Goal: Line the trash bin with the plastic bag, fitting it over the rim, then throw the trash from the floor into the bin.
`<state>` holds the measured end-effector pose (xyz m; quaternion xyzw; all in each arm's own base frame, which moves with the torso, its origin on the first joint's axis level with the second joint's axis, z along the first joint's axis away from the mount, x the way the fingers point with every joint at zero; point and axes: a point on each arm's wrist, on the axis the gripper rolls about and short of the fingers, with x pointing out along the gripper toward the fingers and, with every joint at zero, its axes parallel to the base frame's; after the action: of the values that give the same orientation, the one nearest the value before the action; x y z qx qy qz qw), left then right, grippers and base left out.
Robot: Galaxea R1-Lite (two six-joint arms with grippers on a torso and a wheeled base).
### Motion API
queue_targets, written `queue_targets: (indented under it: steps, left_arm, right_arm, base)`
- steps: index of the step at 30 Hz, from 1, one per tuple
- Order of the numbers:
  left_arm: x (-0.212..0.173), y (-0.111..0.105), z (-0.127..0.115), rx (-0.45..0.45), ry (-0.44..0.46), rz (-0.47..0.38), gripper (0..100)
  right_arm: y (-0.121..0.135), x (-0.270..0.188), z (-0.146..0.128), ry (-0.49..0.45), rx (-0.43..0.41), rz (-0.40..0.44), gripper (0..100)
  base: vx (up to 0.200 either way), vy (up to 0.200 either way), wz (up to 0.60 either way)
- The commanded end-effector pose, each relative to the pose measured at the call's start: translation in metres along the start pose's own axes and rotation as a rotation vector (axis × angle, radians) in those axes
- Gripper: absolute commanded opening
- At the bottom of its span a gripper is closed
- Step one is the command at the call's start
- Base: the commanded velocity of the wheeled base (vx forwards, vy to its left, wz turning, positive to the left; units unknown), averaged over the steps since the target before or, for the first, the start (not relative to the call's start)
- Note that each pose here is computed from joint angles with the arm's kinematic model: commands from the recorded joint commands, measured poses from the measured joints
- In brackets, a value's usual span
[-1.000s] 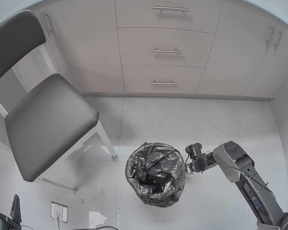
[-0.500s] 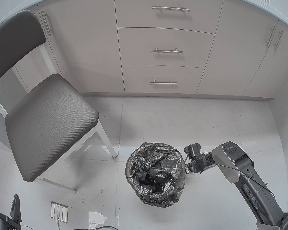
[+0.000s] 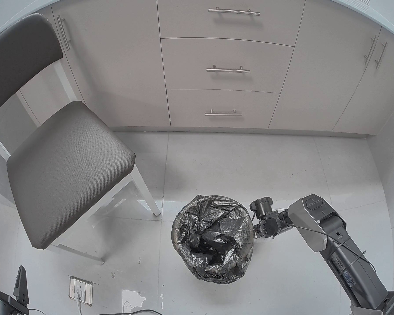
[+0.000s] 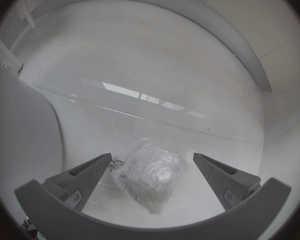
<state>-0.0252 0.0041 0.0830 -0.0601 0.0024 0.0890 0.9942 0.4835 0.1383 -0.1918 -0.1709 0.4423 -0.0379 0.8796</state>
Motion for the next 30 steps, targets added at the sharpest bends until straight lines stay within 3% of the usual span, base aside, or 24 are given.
queue_targets:
  steps: [1, 11, 18, 19, 30]
  left_arm:
    - [-0.0012, 0.0002, 0.0, -0.003, -0.014, -0.001, 100]
    - [-0.001, 0.0002, -0.0004, -0.003, -0.012, -0.001, 100]
    - [-0.001, 0.0002, -0.0004, -0.003, -0.012, -0.001, 100]
    - [-0.001, 0.0002, -0.0003, -0.003, -0.014, -0.001, 100]
    - [-0.001, 0.0002, 0.0, -0.005, -0.017, 0.0, 100]
  right_arm:
    - [-0.0025, 0.0015, -0.0011, 0.006, -0.001, -0.004, 100]
    - [-0.0014, 0.0012, -0.0015, 0.009, -0.024, 0.013, 100]
    - [0.0008, 0.0001, -0.0084, 0.072, -0.046, 0.019, 100]
    - [0.0008, 0.0001, -0.0089, 0.076, -0.049, 0.019, 0]
    - [0.0008, 0.0, -0.0095, 0.082, -0.048, 0.019, 0]
  base:
    - [0.0, 0.0, 0.0]
    - [0.0, 0.0, 0.0]
    - [0.0, 0.0, 0.0]
    - [0.0, 0.0, 0.0]
    - [0.0, 0.0, 0.0]
